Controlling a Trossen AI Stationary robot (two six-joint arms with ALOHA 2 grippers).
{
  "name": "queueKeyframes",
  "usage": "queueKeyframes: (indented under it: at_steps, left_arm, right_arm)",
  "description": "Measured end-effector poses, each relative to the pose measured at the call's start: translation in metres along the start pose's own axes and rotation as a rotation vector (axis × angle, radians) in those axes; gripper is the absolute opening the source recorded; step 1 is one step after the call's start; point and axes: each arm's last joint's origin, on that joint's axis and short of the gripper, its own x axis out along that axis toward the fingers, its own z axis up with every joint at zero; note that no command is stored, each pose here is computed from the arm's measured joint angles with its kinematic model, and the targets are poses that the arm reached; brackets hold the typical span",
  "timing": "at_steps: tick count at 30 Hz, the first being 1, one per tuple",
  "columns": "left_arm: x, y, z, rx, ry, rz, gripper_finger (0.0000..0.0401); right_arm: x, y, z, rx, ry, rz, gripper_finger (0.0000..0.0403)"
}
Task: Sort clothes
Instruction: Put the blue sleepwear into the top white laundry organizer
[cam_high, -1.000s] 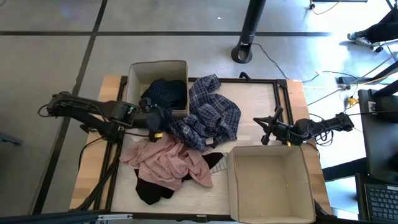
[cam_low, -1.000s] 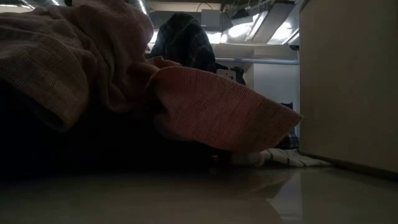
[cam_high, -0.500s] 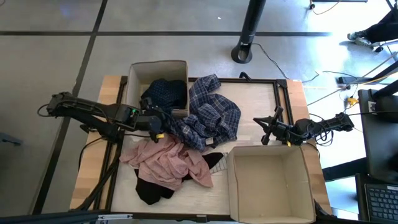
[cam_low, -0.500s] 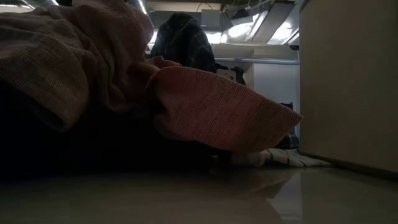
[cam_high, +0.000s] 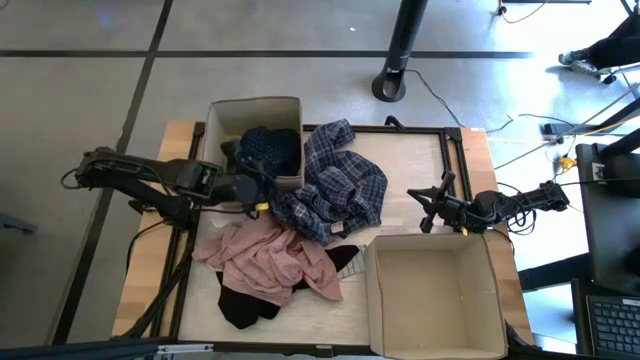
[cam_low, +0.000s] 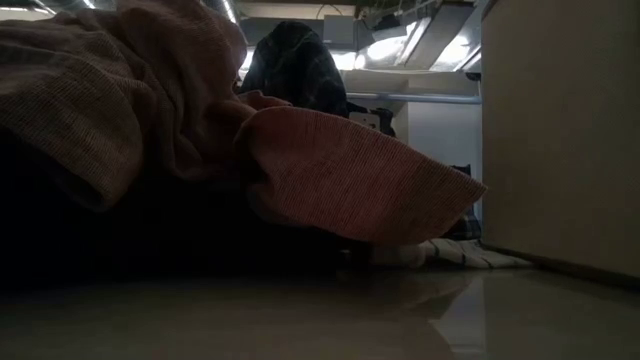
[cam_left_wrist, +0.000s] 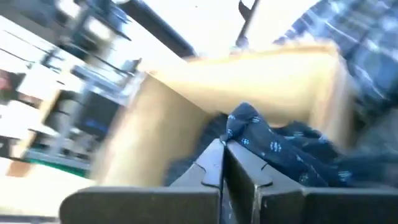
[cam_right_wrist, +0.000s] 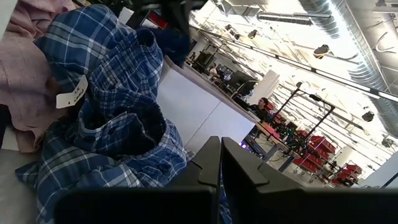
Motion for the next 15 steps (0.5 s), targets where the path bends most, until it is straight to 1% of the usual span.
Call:
queueKeyframes:
  at_steps: [3, 7, 10, 15]
  left_arm:
    - [-0.005, 0.016, 0.012, 0.030, -0.024, 0.086, 0.0003]
    - [-0.006, 0.038, 0.020, 0.045, -0.044, 0.158, 0.0001]
    - [-0.001, 0.055, 0.020, 0.046, -0.034, 0.211, 0.0002]
    - [0.013, 0.082, 0.013, 0.024, 0.041, 0.295, 0.0002]
  right_arm:
    - [0.000, 0.000, 0.000, 0.000, 0.000, 0.000, 0.0017]
    - [0.000, 0.000, 0.000, -0.001, 0.001, 0.001, 0.0017]
    - [0.000, 0.000, 0.000, -0.003, 0.002, 0.003, 0.0017]
    - [0.000, 0.000, 0.000, -0.002, 0.002, 0.003, 0.0017]
